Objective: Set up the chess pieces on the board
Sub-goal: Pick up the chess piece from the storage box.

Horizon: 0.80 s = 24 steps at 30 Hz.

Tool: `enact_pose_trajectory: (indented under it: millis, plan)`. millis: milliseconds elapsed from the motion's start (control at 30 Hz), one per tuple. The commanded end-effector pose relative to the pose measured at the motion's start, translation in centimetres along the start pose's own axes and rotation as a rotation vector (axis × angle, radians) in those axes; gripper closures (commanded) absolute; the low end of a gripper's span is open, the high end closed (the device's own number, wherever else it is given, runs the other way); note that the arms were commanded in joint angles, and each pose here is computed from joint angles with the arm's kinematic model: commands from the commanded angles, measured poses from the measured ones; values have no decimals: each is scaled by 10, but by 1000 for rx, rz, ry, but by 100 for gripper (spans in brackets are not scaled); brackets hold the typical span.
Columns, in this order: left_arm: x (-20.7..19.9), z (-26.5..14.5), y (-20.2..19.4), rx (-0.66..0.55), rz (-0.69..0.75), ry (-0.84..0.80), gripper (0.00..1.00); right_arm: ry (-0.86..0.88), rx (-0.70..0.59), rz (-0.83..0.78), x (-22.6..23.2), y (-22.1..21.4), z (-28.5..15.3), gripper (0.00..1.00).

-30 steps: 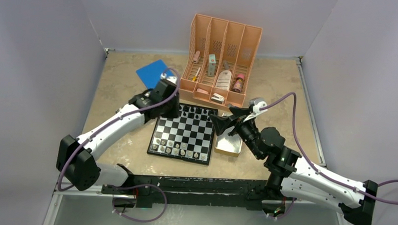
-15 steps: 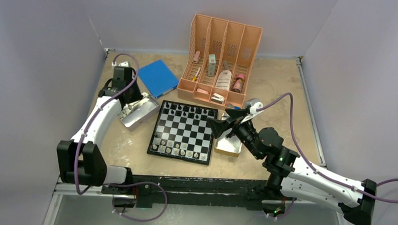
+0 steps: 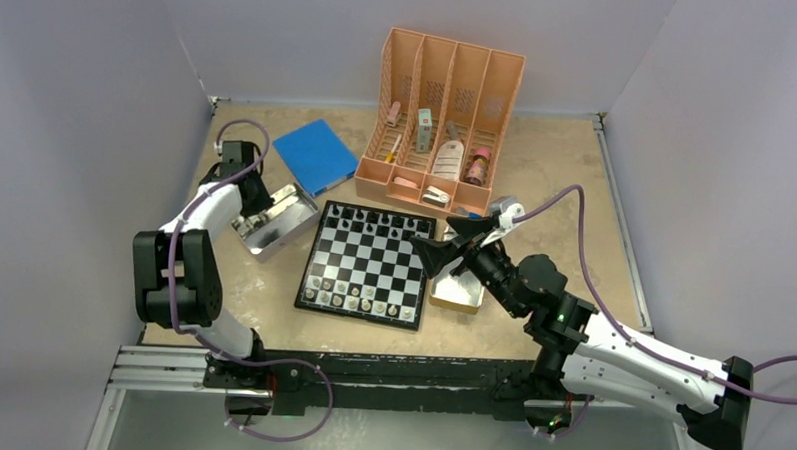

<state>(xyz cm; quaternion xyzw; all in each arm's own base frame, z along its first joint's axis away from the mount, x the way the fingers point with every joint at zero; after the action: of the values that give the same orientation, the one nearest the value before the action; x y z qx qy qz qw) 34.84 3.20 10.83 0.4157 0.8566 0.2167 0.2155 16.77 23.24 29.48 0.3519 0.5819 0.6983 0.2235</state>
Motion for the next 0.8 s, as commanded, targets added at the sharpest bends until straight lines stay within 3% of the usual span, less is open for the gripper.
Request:
enact_pose_trajectory:
  millis: [0, 600, 767]
  plan:
    - [-2, 14, 14, -61, -42, -1, 74, 32, -71, 33, 7, 18, 1, 1]
    - [10, 53, -8, 8, -61, 84, 75, 16, -86, 36, 3, 21, -5, 1]
    - [10, 57, -11, 21, -62, 83, 80, 10, -85, 37, 1, 19, -7, 1]
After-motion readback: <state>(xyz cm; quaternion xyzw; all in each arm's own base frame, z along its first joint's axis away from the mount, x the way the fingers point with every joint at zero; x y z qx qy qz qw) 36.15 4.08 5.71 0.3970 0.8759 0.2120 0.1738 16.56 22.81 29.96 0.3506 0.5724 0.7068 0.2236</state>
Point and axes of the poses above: each gripper's point midway between its finger pads, its own z axis out along the fingers, its own x axis along the line the jaws close on, y = z × x, the point moved 4 cm from there along -z, back along the fingers, and after that the axes turned 7 degrees about -z, right-handed, at the moved point
